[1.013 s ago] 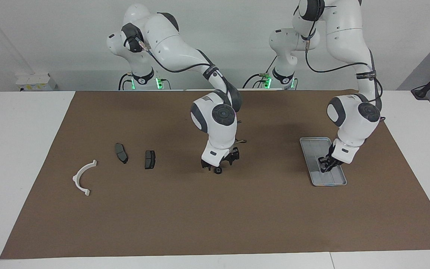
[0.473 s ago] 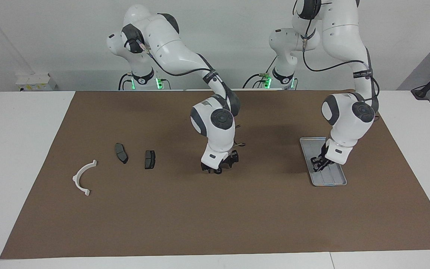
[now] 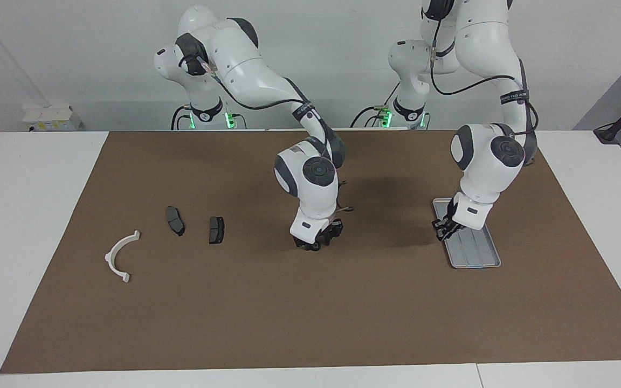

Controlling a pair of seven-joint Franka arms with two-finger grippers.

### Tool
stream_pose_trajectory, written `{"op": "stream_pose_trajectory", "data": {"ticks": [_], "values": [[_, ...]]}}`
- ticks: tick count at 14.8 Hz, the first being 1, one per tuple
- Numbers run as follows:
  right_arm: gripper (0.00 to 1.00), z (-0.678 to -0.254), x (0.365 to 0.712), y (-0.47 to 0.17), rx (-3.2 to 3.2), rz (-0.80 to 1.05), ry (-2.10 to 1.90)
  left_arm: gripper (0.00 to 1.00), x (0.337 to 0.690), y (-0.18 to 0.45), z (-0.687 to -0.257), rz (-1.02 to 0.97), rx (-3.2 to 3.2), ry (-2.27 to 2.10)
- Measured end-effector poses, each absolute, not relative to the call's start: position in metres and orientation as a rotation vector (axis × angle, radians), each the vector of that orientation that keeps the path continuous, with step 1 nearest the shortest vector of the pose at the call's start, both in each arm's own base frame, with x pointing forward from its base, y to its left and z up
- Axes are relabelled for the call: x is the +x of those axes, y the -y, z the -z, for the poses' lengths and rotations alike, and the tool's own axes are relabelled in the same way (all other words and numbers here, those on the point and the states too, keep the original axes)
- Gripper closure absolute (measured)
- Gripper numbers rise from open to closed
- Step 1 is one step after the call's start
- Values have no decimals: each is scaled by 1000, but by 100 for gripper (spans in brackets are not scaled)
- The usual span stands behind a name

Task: Place bearing gear from tray to pile

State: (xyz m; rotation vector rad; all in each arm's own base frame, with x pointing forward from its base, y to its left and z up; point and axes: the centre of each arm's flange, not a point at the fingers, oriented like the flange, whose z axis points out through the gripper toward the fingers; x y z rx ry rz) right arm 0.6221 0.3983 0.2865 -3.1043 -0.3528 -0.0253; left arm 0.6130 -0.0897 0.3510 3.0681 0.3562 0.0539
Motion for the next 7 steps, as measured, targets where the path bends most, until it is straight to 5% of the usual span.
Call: {"op": "stream_pose_trajectory", "data": {"ticks": [2,7], "values": [[65,-290,619,-402,-3103,29,343,76,612,92,-351,-50,3068,-360],[65,-314,624,-393,-3112,34,295,76,608,119,-351,-47,3056,-427]]}}
